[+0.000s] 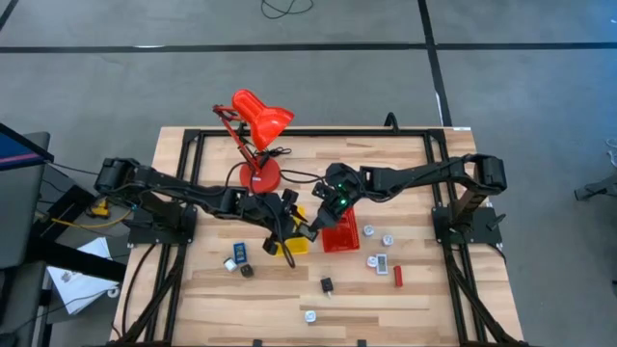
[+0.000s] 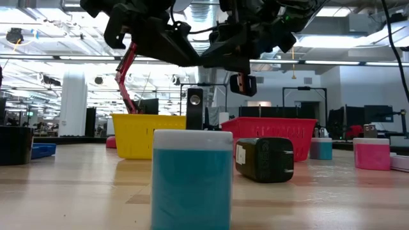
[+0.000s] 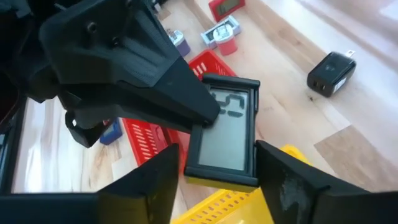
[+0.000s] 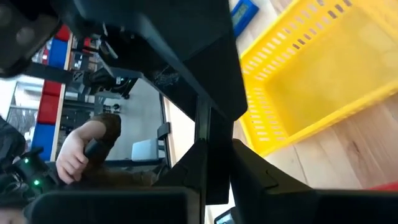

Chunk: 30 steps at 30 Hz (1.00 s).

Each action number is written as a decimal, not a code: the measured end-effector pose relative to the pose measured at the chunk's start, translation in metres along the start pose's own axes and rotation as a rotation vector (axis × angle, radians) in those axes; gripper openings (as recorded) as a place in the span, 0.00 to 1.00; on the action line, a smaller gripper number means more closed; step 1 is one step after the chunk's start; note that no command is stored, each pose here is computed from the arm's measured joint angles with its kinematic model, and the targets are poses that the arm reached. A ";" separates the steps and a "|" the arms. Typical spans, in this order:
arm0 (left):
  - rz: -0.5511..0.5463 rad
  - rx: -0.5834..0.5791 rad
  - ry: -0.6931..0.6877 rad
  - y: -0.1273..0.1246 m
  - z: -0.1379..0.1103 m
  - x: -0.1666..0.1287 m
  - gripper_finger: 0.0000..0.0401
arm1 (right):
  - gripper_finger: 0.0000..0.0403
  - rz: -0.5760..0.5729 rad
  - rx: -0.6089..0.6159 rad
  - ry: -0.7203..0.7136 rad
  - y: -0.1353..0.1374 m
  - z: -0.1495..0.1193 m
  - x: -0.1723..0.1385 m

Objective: Pick & Place Office items
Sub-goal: Put the black digital timer into the red bin

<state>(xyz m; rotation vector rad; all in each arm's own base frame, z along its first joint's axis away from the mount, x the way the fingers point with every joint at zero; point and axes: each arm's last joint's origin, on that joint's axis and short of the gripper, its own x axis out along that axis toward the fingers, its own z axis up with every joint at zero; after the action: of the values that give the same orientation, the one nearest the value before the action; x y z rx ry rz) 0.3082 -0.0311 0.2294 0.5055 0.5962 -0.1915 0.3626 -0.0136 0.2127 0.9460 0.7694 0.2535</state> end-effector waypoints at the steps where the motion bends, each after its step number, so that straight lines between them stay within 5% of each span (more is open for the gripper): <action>1: -0.007 -0.004 -0.006 0.000 0.000 -0.001 0.54 | 0.09 0.004 -0.016 -0.001 0.000 0.001 -0.001; 8: -0.035 -0.055 0.024 0.002 0.000 -0.020 0.70 | 0.09 -0.040 -0.175 -0.017 0.008 0.003 -0.027; 14: -0.044 -0.128 -0.053 0.002 -0.002 -0.041 0.73 | 0.09 -0.371 -0.420 0.009 0.017 -0.018 -0.055; 17: -0.046 -0.176 -0.158 -0.003 -0.015 -0.047 0.73 | 0.09 -0.511 -0.500 0.021 0.019 -0.027 -0.051; 30: 0.078 -0.331 -0.549 -0.016 -0.067 -0.075 0.73 | 0.09 -0.734 -0.652 0.241 -0.007 -0.053 -0.005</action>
<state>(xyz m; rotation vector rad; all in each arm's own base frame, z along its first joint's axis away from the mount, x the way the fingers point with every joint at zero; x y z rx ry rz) 0.2092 -0.0083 0.2187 0.1397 0.0653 -0.1453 0.3218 0.0133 0.1916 -0.0135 1.1119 -0.0378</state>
